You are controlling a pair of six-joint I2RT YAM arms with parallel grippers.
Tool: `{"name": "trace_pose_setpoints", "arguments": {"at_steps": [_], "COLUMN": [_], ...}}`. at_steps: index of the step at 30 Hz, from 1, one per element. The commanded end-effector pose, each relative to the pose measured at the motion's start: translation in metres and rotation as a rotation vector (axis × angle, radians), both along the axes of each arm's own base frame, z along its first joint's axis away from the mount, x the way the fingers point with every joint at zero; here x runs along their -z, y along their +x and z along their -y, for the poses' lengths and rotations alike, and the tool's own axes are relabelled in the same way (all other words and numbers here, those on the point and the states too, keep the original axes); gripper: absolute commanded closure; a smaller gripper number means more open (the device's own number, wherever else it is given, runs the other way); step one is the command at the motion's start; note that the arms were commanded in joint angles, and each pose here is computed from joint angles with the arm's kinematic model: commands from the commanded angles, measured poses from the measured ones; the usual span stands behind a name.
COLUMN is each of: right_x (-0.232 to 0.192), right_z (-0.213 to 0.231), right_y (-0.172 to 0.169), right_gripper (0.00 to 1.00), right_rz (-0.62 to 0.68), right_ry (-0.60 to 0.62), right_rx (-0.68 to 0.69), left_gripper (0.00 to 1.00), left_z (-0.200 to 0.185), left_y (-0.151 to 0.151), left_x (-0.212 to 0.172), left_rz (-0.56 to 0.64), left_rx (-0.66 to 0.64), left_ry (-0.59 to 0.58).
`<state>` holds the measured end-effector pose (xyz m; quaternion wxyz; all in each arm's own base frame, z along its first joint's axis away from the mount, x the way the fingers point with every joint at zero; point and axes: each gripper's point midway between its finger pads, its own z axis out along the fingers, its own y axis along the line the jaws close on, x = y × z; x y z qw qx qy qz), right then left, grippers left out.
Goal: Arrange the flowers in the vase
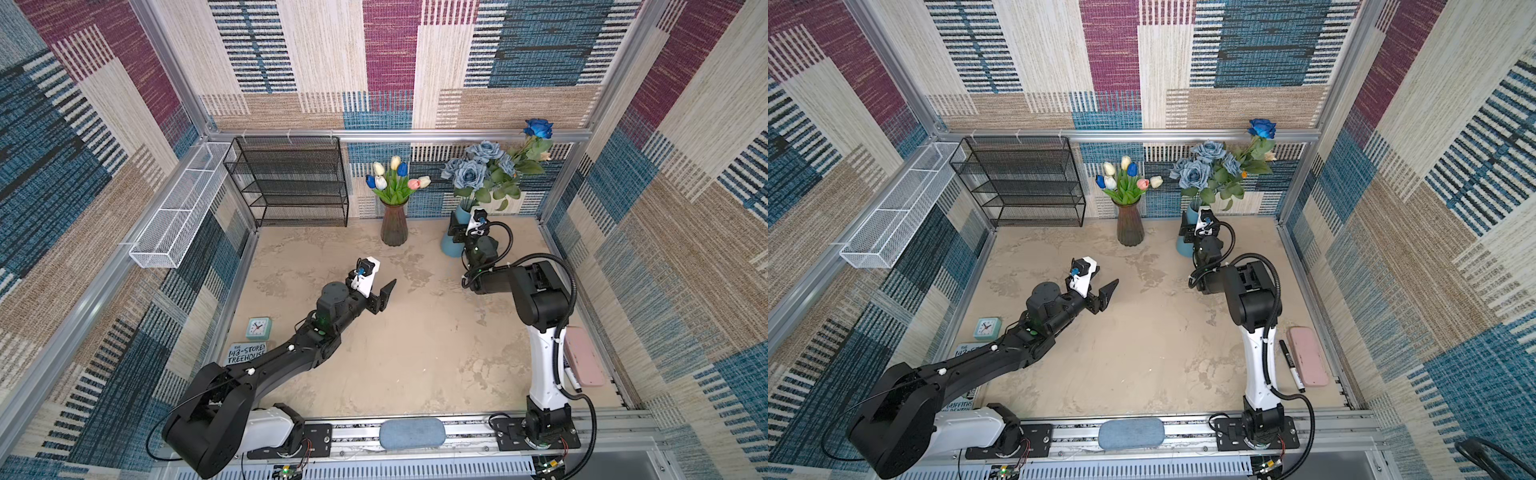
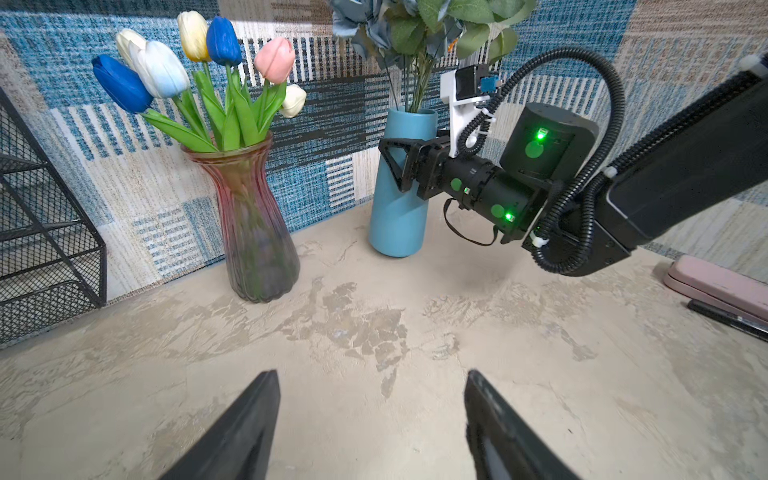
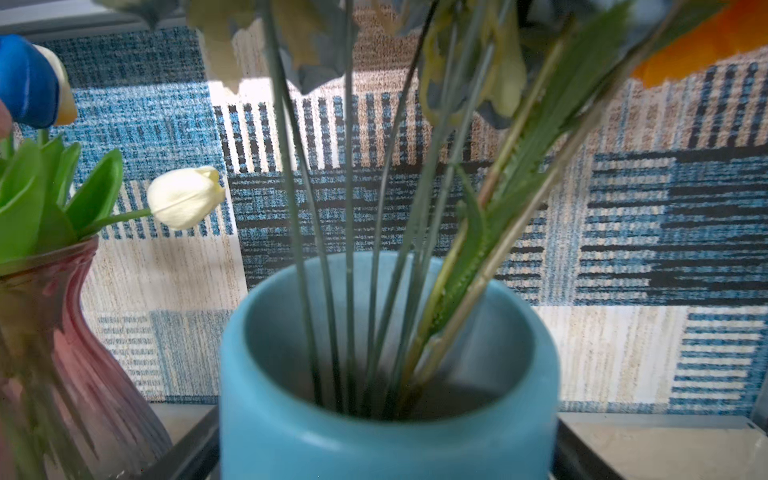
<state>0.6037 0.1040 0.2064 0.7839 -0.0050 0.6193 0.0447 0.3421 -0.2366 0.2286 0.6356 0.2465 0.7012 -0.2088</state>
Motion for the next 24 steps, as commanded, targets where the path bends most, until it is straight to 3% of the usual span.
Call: {"name": "trace_pose_setpoints", "arguments": {"at_steps": [1, 13, 24], "right_x": [-0.038, -0.024, -0.025], "right_z": [0.000, -0.022, -0.021], "right_y": [0.003, 0.041, 0.041], "right_gripper": [0.71, 0.65, 0.12], "right_rz": [0.158, 0.156, 0.171], "right_ry": [0.035, -0.022, -0.021], "right_rx": [0.002, -0.062, -0.055], "left_gripper": [0.27, 0.27, 0.27], "left_z": [0.001, 0.002, 0.002], "left_y": [0.001, 0.004, 0.004], "left_x": [-0.002, 0.005, 0.003], "left_rz": [0.022, 0.009, 0.011], "left_rx": [0.004, 0.000, 0.001], "left_ry": [0.018, 0.019, 0.025]}}
